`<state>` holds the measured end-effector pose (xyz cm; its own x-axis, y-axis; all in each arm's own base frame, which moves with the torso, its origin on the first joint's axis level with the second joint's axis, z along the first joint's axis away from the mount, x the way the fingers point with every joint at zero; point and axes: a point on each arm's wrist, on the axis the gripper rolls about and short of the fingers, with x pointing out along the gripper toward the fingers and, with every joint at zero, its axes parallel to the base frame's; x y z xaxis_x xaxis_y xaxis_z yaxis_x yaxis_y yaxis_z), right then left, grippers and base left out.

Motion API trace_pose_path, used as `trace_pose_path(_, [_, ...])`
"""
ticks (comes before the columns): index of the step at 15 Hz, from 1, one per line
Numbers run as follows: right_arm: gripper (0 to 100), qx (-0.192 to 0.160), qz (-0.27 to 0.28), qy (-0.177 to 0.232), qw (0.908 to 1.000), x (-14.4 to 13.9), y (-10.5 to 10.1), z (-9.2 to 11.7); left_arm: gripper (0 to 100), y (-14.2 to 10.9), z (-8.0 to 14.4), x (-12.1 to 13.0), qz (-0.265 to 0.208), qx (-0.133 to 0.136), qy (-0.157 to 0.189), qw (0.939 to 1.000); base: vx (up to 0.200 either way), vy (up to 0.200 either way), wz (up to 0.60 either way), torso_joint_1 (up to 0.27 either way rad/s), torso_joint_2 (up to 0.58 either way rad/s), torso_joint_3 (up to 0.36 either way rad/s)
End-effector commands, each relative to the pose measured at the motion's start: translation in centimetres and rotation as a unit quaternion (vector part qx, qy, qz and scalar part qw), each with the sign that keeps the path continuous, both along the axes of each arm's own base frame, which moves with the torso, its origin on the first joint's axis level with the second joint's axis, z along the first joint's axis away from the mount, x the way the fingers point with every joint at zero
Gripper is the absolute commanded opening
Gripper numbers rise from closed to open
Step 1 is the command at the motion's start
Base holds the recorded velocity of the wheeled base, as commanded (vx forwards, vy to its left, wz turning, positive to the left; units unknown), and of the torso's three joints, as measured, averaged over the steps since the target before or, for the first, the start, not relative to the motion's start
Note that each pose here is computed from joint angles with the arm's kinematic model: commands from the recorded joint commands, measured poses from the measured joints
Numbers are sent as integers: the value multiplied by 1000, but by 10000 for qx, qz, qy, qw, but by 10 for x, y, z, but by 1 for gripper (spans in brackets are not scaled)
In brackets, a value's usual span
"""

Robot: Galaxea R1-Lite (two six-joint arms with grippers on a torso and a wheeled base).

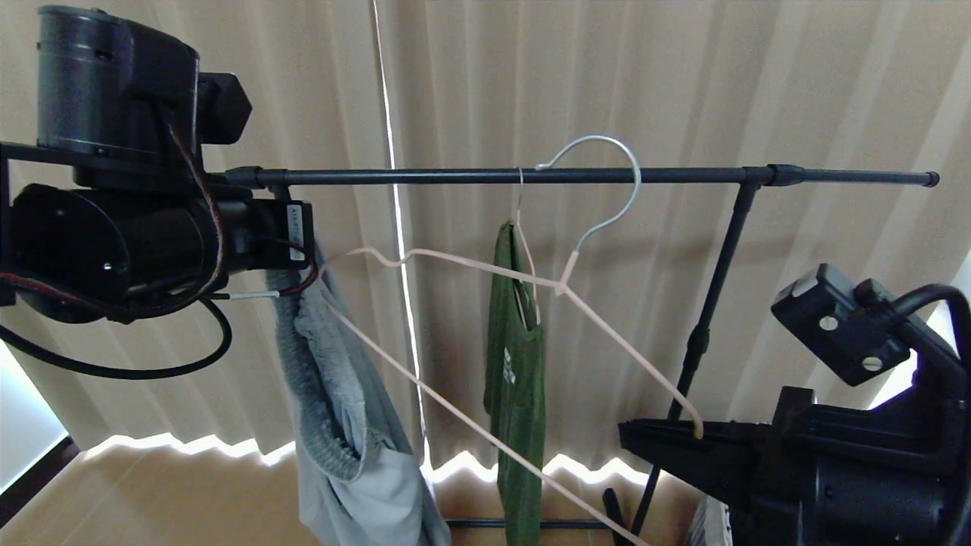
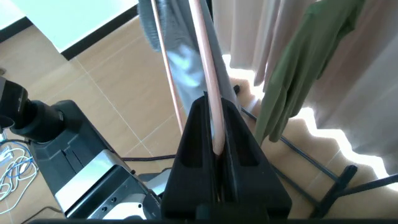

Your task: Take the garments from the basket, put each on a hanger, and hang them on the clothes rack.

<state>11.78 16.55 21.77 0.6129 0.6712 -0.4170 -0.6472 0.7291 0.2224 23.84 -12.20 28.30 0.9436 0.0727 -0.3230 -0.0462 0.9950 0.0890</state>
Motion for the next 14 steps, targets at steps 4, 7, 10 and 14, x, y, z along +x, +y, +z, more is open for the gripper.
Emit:
trace_pose_path(4, [0, 145, 17, -96, 9998, 3, 5, 3, 0, 4, -6, 10, 309, 120, 66, 9994, 0, 0, 0, 0, 0, 0])
trace_pose_path(7, [0, 156, 46, -93, 9998, 1, 3, 2, 0, 2, -9, 16, 339, 134, 85, 9993, 0, 0, 0, 0, 0, 0])
trace_pose_path(10, [0, 179, 250, -46, 9995, -3, 5, 2, 0, -2, -9, 25, 361, 101, 15, 9993, 0, 0, 0, 0, 0, 0])
trace_pose_path(14, [0, 63, 246, 18, 9997, 5, 17, -4, 0, -4, -9, 24, 333, 100, 19, 9994, 0, 0, 0, 0, 0, 0])
